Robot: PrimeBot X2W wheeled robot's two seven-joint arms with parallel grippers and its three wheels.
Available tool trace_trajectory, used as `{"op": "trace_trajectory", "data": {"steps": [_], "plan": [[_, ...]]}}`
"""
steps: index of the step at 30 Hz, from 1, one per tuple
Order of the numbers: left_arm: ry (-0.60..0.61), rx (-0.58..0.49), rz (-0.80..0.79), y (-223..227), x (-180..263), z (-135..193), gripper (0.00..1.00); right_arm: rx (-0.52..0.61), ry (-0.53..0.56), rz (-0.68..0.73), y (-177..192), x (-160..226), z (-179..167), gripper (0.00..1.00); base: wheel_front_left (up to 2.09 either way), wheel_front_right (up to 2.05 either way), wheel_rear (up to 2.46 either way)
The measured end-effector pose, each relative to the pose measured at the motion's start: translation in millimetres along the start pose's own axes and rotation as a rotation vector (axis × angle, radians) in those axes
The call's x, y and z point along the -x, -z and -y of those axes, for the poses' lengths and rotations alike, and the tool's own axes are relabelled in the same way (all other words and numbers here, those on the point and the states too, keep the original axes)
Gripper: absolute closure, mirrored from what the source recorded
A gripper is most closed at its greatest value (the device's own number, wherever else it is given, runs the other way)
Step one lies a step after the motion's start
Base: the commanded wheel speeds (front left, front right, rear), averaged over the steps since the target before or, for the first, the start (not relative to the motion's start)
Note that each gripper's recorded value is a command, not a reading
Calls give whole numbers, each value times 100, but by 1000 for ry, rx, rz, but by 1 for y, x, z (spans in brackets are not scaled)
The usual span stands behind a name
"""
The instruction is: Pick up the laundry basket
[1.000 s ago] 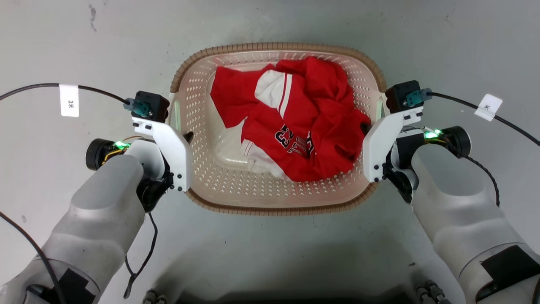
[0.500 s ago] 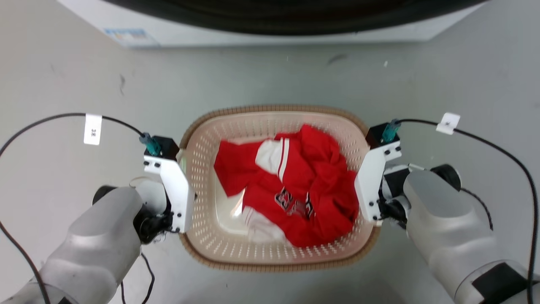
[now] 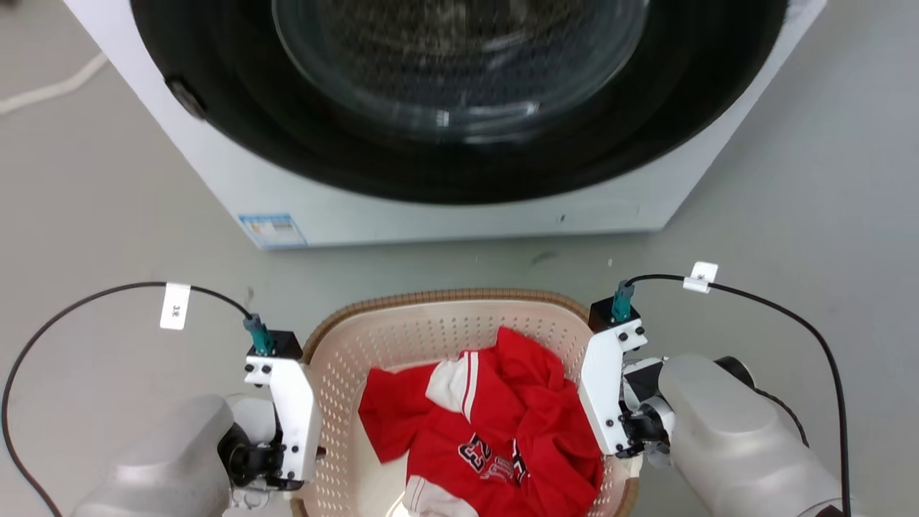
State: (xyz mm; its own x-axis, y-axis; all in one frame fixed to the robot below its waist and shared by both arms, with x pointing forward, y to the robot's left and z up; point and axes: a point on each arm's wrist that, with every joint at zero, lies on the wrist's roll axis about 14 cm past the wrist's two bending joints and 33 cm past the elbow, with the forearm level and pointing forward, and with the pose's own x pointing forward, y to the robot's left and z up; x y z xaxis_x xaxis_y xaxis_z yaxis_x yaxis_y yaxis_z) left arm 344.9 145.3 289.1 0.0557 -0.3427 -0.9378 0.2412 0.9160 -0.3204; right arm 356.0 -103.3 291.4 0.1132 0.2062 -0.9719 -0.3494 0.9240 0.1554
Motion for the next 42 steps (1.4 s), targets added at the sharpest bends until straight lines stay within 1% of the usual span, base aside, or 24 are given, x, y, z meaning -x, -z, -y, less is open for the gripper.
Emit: {"op": "trace_trajectory", "data": {"steps": [9,15,19,29,42], "plan": [[-26,-42,15,8,42,10,100,-29,-5,45,5,42,-13,100,0,0,0],[-27,-49,19,21,58,20,100,-48,-9,36,22,57,-21,100,0,0,0],[-25,-48,31,22,67,24,100,-54,-9,53,22,68,-23,100,0,0,0],[-22,-46,13,26,68,29,100,-70,-14,52,26,74,-23,100,0,0,0],[-17,-36,7,30,68,31,100,-58,-7,44,26,74,-23,100,0,0,0]]}}
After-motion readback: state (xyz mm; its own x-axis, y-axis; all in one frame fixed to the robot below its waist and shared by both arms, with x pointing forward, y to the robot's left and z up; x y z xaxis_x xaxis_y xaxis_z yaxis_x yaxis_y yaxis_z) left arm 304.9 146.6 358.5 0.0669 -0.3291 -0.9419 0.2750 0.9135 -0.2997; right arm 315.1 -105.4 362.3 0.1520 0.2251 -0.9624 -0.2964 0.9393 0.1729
